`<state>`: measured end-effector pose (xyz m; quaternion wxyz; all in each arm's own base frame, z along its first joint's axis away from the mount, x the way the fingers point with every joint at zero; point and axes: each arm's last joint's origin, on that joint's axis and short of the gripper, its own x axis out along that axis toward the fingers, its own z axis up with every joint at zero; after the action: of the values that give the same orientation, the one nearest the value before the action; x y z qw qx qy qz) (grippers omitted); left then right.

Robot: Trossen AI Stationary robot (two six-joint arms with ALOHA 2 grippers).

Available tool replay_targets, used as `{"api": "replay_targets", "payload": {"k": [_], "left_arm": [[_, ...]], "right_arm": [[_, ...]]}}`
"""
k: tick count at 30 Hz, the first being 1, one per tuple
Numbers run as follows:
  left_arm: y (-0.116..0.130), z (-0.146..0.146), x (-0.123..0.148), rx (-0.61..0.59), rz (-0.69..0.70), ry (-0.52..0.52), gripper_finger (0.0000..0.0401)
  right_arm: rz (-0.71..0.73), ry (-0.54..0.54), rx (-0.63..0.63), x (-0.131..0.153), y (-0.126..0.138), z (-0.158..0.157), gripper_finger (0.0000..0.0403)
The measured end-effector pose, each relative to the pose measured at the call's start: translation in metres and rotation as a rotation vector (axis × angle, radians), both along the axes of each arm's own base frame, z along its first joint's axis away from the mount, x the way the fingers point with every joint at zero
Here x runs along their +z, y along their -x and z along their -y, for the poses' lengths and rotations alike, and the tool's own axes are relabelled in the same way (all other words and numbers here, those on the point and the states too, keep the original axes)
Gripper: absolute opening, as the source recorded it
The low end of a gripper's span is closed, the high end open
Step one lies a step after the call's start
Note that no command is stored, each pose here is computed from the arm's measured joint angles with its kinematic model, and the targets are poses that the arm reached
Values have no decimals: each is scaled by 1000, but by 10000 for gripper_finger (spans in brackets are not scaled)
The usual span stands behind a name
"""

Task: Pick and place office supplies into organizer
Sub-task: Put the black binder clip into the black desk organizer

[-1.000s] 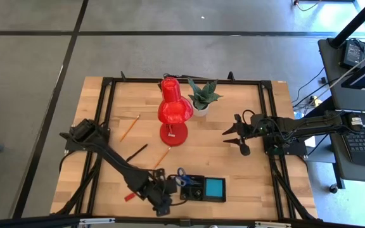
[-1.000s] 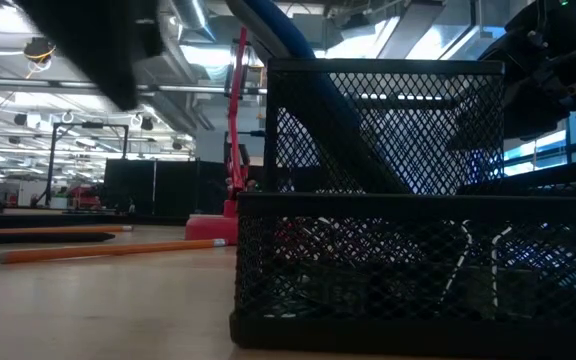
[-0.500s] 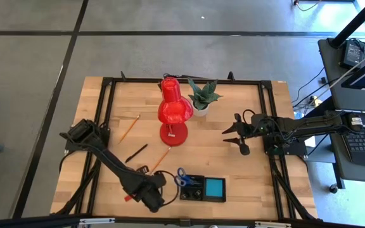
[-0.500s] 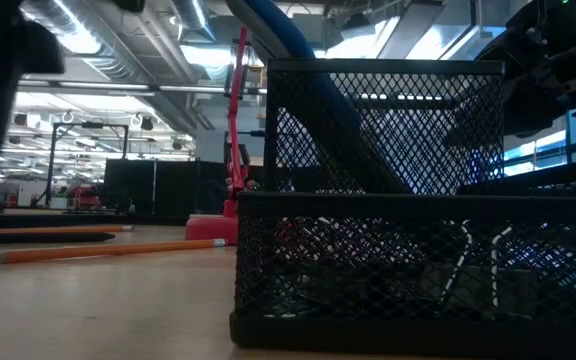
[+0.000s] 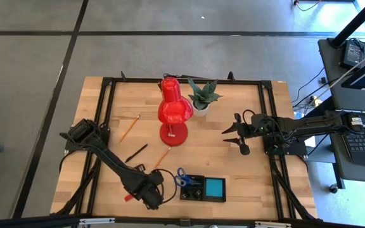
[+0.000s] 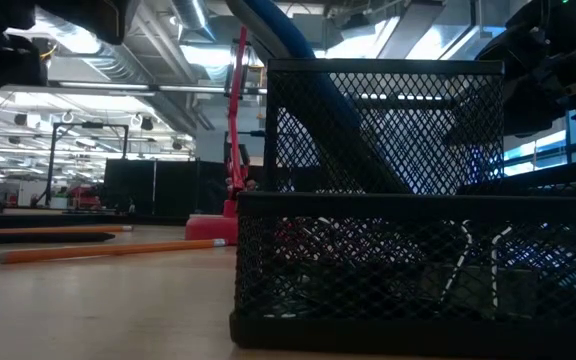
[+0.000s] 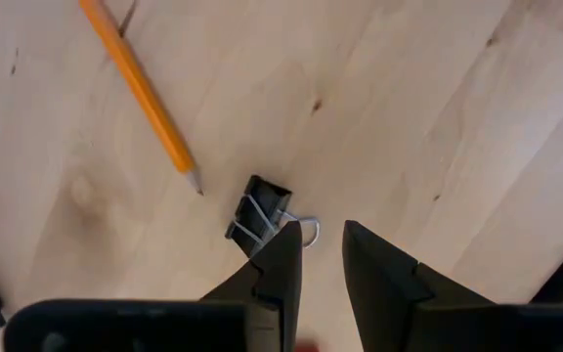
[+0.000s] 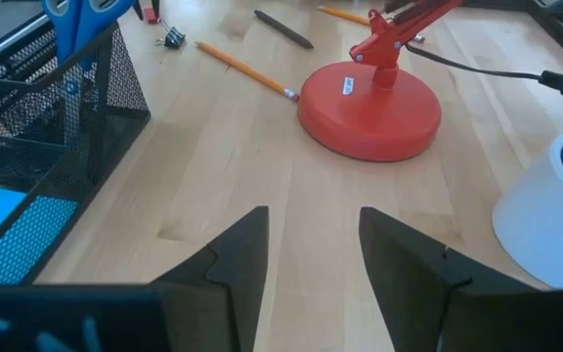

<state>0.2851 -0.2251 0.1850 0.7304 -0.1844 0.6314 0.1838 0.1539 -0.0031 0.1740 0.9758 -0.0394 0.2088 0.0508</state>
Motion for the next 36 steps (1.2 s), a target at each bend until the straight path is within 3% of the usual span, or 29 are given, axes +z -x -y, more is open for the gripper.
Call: {"api": "replay_targets", "payload": {"k": [6,14,18,27,36], "left_arm": [[-4,-5,0,58,-15,25,82],[-11,-16,0,137,-22,35,154],[-14,-19,0,146,-12,30,171],[-3,-4,0,23,-18,18,163],[8,3,-4,28,-27,-53,148]], "right_arm": [[0,0,0,0,0,0,165],[0,0,0,0,0,0,165],[-1,-3,-1,0,0,0,165],[0,-8,-3,0,0,0,165],[71,-28,-12,7,-3,0,165]]}}
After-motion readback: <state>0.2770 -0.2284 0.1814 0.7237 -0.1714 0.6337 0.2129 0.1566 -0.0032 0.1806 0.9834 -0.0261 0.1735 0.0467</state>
